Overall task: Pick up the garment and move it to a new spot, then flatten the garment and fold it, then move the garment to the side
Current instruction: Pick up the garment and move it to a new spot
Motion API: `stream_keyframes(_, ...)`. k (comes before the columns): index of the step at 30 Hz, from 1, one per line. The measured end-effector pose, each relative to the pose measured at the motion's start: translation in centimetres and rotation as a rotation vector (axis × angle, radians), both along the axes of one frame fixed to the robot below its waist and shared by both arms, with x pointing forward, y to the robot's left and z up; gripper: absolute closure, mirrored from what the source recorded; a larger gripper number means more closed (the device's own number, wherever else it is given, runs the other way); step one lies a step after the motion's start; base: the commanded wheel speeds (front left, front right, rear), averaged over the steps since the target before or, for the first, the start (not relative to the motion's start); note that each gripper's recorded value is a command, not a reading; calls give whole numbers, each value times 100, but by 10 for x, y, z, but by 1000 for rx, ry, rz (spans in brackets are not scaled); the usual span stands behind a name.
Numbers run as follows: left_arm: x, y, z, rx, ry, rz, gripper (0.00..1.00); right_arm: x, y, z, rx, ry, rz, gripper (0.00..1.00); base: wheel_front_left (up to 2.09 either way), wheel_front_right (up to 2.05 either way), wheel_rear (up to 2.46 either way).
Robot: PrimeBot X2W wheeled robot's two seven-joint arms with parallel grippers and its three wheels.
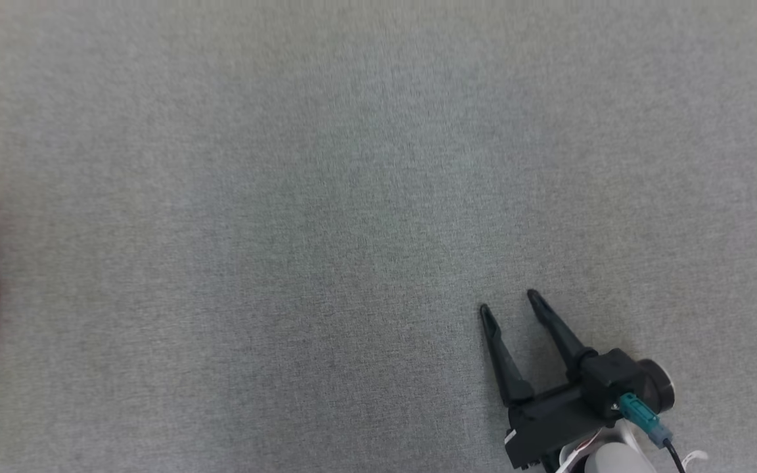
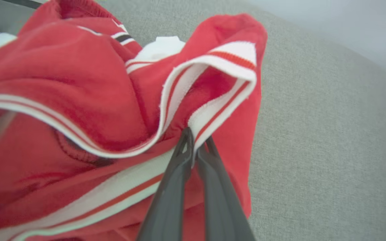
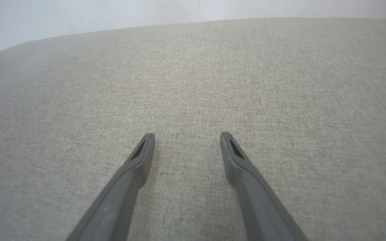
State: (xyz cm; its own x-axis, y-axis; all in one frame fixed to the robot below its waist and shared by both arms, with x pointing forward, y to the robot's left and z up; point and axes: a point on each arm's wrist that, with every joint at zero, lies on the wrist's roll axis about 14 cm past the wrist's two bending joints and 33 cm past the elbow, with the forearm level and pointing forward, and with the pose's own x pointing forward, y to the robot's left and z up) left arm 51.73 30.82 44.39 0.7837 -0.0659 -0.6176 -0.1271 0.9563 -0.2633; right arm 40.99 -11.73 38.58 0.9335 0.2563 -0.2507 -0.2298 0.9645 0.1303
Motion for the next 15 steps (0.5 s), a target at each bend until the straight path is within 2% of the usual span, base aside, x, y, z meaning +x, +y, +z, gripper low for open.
stream_keyframes(7, -1, 4, 50, 33, -128, -6, 100, -6, 7, 14, 31, -27, 9, 0, 0, 0, 0)
stream_keyframes(15, 0, -14, 148, 78, -374, -70, 100, -20, 12, 37, 76, -72, 6, 0, 0, 0, 0)
